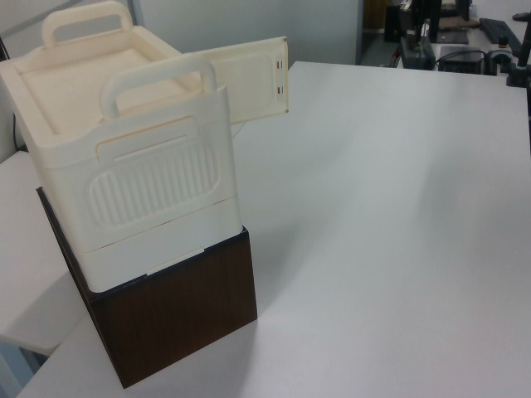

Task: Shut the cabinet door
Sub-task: 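Lower the gripper toward the outer face of the open cream door, then push the door with the gripper, swinging it shut against the cabinet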

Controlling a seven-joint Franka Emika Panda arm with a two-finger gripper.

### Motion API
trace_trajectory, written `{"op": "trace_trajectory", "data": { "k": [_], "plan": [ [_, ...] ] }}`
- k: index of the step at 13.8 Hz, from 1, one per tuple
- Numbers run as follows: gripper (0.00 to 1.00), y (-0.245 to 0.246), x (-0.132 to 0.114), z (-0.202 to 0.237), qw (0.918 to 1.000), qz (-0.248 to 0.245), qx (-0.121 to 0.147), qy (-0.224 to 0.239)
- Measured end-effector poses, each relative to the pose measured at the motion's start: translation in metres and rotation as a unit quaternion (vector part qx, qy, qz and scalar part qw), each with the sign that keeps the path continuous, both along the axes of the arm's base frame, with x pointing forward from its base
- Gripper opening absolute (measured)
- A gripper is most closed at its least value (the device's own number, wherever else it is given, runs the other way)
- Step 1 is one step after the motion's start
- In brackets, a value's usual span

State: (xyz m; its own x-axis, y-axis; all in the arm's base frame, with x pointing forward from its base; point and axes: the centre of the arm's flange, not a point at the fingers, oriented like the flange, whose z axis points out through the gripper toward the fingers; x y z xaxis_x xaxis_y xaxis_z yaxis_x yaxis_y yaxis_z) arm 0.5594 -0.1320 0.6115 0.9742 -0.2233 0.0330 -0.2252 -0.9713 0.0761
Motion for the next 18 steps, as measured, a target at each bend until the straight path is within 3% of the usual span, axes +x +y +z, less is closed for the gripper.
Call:
{"op": "trace_trajectory", "data": {
  "k": [3,5,7,9,14,15,18],
  "plan": [
    [0.02,0.007,0.036,-0.003,0.9975,-0.013,0.024,-0.065],
    [0.01,0.020,0.065,0.003,0.9873,-0.057,0.054,-0.138],
    [0.01,0.049,0.088,0.011,0.9664,-0.129,0.090,-0.203],
    [0.01,0.101,0.111,0.005,0.9399,-0.194,0.128,-0.250],
    [0.01,0.209,0.147,-0.028,0.8911,-0.274,0.202,-0.300],
    [0.01,0.221,0.151,-0.028,0.8861,-0.278,0.208,-0.307],
    [0.01,0.245,0.148,-0.019,0.8858,-0.266,0.217,-0.312]
  ]
}}
